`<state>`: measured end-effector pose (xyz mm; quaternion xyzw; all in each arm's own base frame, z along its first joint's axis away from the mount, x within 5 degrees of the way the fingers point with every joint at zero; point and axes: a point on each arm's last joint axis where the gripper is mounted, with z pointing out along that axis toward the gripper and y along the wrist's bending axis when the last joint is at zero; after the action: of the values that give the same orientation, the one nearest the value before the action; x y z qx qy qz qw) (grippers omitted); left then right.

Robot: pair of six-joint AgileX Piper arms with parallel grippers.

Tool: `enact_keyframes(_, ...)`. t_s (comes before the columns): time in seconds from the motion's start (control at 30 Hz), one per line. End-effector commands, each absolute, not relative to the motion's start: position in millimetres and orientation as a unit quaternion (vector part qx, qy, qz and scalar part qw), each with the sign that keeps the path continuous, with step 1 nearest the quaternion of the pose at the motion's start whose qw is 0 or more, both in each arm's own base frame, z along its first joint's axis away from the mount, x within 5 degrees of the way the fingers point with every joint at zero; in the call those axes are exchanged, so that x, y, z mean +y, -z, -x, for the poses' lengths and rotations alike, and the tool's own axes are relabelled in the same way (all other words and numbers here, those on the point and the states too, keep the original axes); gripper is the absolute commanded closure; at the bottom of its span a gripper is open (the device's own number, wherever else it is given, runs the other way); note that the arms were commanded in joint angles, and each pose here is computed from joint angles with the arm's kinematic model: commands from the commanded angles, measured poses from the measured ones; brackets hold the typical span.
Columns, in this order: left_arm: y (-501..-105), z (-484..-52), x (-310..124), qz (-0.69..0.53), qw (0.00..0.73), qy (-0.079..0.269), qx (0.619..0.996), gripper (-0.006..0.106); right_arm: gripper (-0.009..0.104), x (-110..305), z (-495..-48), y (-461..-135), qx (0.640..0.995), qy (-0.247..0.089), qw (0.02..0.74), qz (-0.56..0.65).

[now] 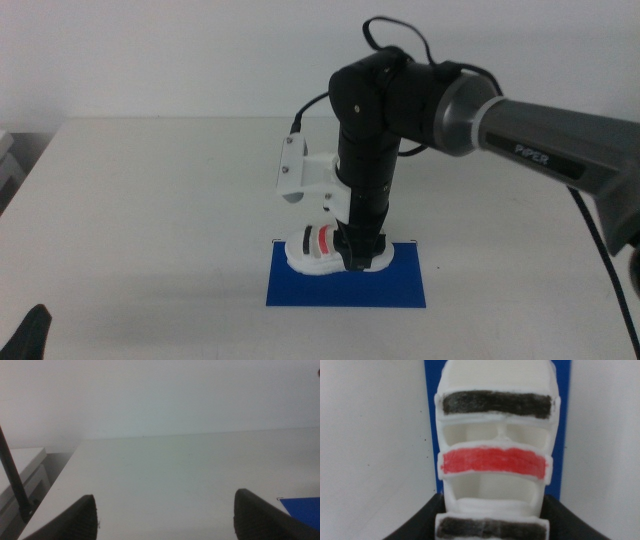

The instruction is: Use one arm to grab the shoe from the table and place it on the mat.

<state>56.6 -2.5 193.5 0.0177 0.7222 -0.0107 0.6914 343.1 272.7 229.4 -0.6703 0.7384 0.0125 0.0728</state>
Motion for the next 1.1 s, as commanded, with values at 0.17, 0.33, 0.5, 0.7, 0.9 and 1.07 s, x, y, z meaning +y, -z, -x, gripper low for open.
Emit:
enact_keyframes(0.17, -199.3, -56.0, -2.3, -0.012, 0.722, 0.016, 0.692, 0.007, 0.099, 268.4, -347.2, -242.3, 0.732, -0.008, 0.083, 0.676)
enact_keyframes(0.33, -199.3, -56.0, -2.3, -0.012, 0.722, 0.016, 0.692, 0.007, 0.099, 270.7, -351.2, -230.2, 0.729, -0.005, 0.077, 0.680)
enact_keyframes(0.5, -199.3, -56.0, -2.3, -0.012, 0.722, 0.016, 0.692, 0.007, 0.099, 270.8, -357.5, -223.0, 0.728, 0.009, 0.086, 0.681)
enact_keyframes(0.7, -199.3, -56.0, -2.3, -0.012, 0.722, 0.016, 0.692, 0.007, 0.091, 272.1, -357.7, -220.1, 0.730, 0.004, 0.085, 0.678)
enact_keyframes(0.9, -199.3, -56.0, -2.3, -0.012, 0.722, 0.016, 0.692, 0.007, 0.061, 273.4, -358.2, -220.3, 0.730, 0.000, 0.092, 0.677)
enact_keyframes(1.07, -199.3, -56.0, -2.3, -0.012, 0.722, 0.016, 0.692, 0.007, 0.034, 273.9, -358.6, -221.7, 0.730, -0.001, 0.098, 0.676)
